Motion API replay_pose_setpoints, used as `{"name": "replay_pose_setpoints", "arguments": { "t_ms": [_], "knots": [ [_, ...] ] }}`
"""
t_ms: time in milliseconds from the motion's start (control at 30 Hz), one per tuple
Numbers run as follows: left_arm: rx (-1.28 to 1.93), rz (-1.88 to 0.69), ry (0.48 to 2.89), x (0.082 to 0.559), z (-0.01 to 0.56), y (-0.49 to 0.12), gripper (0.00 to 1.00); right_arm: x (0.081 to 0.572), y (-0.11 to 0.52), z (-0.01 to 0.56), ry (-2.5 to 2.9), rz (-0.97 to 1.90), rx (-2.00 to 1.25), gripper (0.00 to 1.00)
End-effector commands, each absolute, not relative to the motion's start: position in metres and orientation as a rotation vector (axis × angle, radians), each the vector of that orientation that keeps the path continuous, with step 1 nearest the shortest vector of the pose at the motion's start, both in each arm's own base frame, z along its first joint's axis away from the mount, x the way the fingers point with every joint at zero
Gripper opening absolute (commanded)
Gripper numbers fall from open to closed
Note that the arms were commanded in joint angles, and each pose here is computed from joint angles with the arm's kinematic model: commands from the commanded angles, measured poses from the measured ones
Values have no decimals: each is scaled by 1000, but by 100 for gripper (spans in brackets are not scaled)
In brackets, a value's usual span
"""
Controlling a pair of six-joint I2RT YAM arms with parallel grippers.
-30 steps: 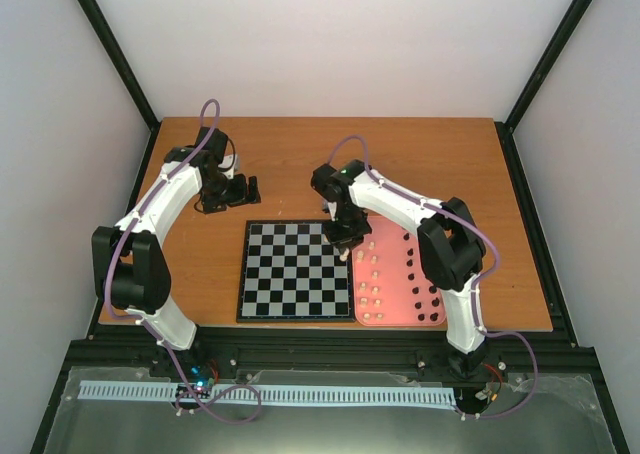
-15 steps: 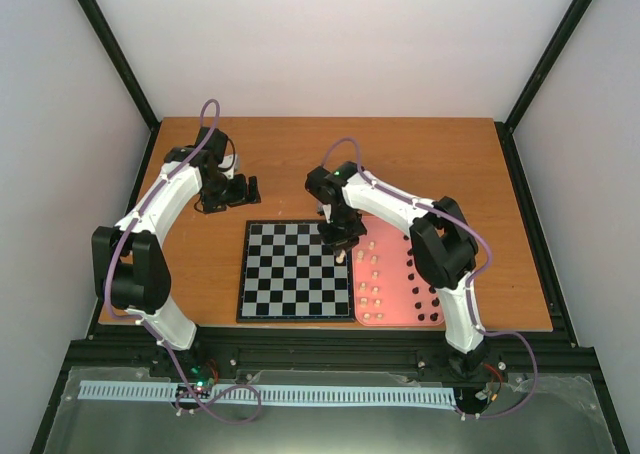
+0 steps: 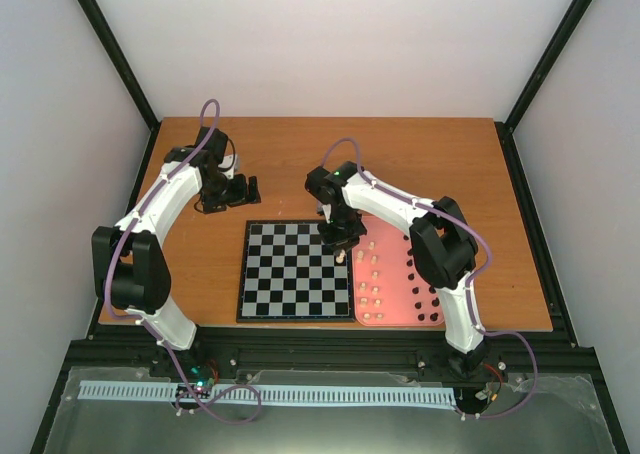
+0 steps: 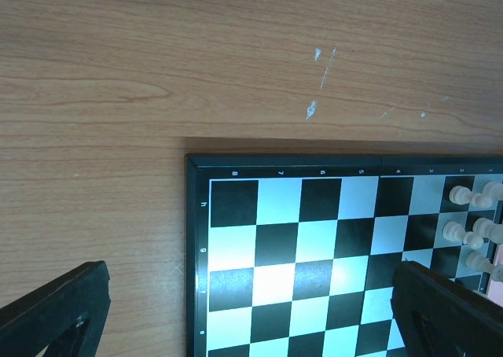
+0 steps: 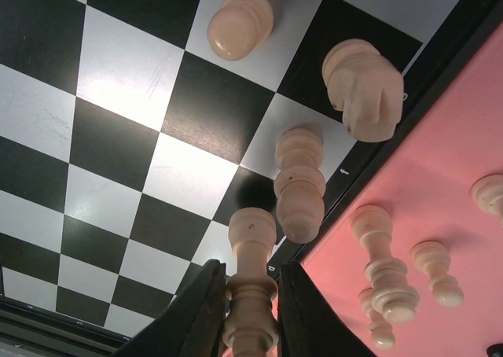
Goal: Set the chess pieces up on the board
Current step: Place the chess piece on the chessboard, then pick up the chess piece from the storage box.
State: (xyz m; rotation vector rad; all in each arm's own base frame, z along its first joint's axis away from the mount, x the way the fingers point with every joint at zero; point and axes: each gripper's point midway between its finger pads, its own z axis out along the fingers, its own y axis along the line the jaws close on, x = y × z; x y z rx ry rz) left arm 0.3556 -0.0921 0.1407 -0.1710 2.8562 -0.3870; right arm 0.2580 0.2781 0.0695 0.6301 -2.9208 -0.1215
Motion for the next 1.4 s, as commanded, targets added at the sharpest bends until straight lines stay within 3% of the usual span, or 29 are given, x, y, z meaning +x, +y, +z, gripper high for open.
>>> {"name": "replay_pose_setpoints", "arguments": {
  "t_ms": [0, 567, 900, 967, 1033, 1067, 1367],
  "knots": [
    [-166, -395, 2829, 358, 149, -94, 100, 255, 280, 64, -2903, -104, 644, 20],
    [-167, -398, 2827, 359, 151, -94, 100, 258, 281, 79, -2938, -115, 668, 37],
    [-166, -397, 2820, 358, 153, -94, 100, 260, 284, 79, -2940, -72, 703, 38],
    [-165, -393, 2821, 357, 153, -93, 100, 262, 287, 86, -2963, -88, 718, 43],
    [-163, -394, 2820, 357, 153, -93, 100, 264, 288, 95, -2987, -101, 726, 69],
    [-164, -393, 2822, 357, 153, -93, 100, 265, 288, 100, -2997, -107, 729, 72],
    [-165, -398, 2819, 358, 154, -94, 100, 263, 264, 128, -3100, -56, 673, 76]
  ]
}}
